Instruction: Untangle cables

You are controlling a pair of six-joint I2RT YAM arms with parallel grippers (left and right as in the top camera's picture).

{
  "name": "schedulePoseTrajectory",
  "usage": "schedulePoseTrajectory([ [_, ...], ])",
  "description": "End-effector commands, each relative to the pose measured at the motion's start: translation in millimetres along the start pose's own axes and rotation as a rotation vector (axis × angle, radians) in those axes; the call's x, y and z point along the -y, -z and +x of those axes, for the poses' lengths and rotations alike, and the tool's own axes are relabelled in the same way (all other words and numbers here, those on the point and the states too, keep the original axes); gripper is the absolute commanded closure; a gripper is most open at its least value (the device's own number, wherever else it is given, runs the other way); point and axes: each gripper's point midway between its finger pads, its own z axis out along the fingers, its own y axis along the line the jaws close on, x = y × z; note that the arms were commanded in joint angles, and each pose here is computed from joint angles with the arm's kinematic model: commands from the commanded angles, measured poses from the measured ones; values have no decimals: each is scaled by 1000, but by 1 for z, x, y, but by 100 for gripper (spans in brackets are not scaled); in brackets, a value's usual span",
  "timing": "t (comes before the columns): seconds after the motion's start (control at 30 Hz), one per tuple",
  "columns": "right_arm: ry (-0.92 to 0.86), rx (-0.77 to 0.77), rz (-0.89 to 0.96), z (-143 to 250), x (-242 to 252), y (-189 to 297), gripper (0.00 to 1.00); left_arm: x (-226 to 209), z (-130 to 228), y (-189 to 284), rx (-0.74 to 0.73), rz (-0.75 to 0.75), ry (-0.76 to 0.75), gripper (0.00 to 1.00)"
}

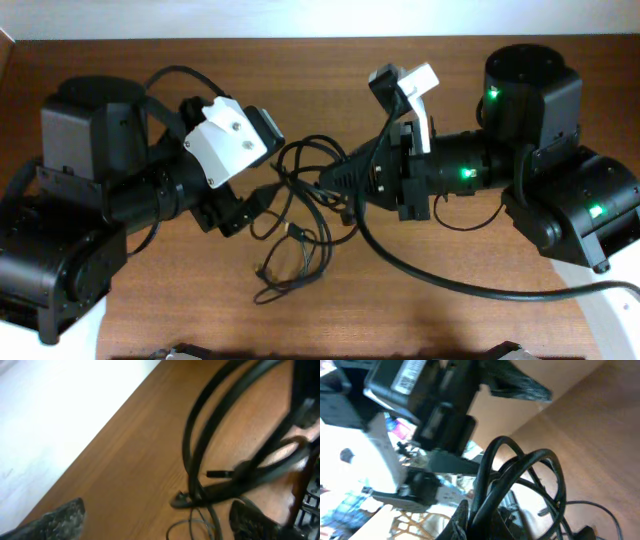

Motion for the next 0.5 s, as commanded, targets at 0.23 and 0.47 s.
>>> schedulePoseTrajectory([
  [0.23,56,20,-148,-13,-45,9,94,2,-3,0,15,10,-28,89],
  [0.47,49,51,-111,-20,-34,18,94,1,-1,0,7,5,-26,18],
])
